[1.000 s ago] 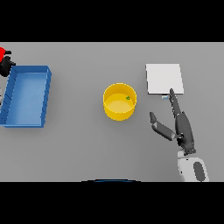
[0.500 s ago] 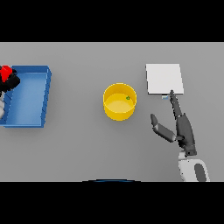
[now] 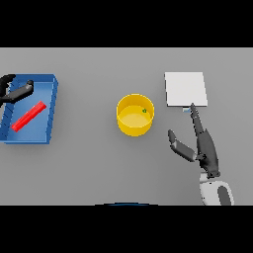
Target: Pick up the red beaker and tilt it to pour out 1 green nut into yellow bowl. Pick up the yellow bowl and place it on the metallic measuring scale.
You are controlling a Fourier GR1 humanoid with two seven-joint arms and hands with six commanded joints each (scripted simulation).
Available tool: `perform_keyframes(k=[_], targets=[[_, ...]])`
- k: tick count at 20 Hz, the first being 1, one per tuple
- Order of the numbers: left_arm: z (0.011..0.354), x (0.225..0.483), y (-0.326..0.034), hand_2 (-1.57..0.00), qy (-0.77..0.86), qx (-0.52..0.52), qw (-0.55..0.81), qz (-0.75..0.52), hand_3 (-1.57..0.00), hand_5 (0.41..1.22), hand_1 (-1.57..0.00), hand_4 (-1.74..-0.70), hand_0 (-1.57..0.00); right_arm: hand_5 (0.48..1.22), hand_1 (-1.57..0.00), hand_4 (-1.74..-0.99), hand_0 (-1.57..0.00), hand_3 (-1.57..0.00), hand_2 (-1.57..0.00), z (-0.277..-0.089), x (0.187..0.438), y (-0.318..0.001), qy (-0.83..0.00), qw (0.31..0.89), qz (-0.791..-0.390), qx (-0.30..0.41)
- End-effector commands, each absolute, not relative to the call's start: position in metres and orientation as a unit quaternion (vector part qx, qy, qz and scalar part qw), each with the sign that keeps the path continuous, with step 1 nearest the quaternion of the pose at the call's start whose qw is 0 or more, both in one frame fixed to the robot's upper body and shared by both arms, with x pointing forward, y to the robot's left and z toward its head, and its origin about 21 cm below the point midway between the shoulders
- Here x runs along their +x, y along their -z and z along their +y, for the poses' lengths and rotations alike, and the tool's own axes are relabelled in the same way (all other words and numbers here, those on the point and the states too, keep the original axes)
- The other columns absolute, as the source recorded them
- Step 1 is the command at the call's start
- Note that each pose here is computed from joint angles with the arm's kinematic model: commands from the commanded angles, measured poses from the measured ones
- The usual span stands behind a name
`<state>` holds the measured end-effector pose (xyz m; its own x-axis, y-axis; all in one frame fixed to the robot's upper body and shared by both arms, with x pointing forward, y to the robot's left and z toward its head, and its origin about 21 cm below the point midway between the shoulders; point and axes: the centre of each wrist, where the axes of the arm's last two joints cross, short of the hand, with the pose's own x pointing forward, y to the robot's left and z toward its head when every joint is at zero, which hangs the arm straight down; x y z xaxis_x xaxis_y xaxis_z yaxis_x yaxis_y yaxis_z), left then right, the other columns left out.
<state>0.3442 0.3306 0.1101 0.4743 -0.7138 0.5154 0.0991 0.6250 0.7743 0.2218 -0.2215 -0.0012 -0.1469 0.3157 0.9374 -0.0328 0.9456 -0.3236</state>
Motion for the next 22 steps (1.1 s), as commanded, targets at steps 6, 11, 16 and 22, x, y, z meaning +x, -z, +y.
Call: perform_keyframes(k=[6, 11, 16, 22], targets=[[0.329, 0.348, -0.113, -0.05, 0.239, 0.343, 0.770, -0.483, -0.05, 0.674, -0.05, -0.79, -0.06, 0.660, 0.00, -1.203, 0.00, 0.00, 0.00, -0.216, 0.223, -0.001, -0.159, 0.645, -0.739, -0.115], [0.330, 0.351, -0.111, -0.02, 0.237, 0.342, 0.764, -0.493, -0.02, 0.693, -0.02, -0.78, -0.02, 0.709, 0.00, -1.202, 0.00, 0.00, 0.00, -0.216, 0.244, -0.018, -0.252, 0.606, -0.747, -0.099], [0.325, 0.354, -0.107, 0.00, 0.234, 0.336, 0.769, -0.491, 0.00, 0.710, 0.00, -0.79, -0.01, 0.683, 0.00, -1.278, 0.00, 0.00, 0.00, -0.213, 0.268, -0.041, -0.397, 0.567, -0.710, -0.133], [0.326, 0.351, -0.107, 0.00, 0.239, 0.333, 0.766, -0.495, 0.00, 0.719, 0.00, -0.79, 0.00, 0.664, 0.00, -1.270, 0.00, 0.00, 0.00, -0.191, 0.299, -0.063, -0.575, 0.460, -0.658, -0.157]])
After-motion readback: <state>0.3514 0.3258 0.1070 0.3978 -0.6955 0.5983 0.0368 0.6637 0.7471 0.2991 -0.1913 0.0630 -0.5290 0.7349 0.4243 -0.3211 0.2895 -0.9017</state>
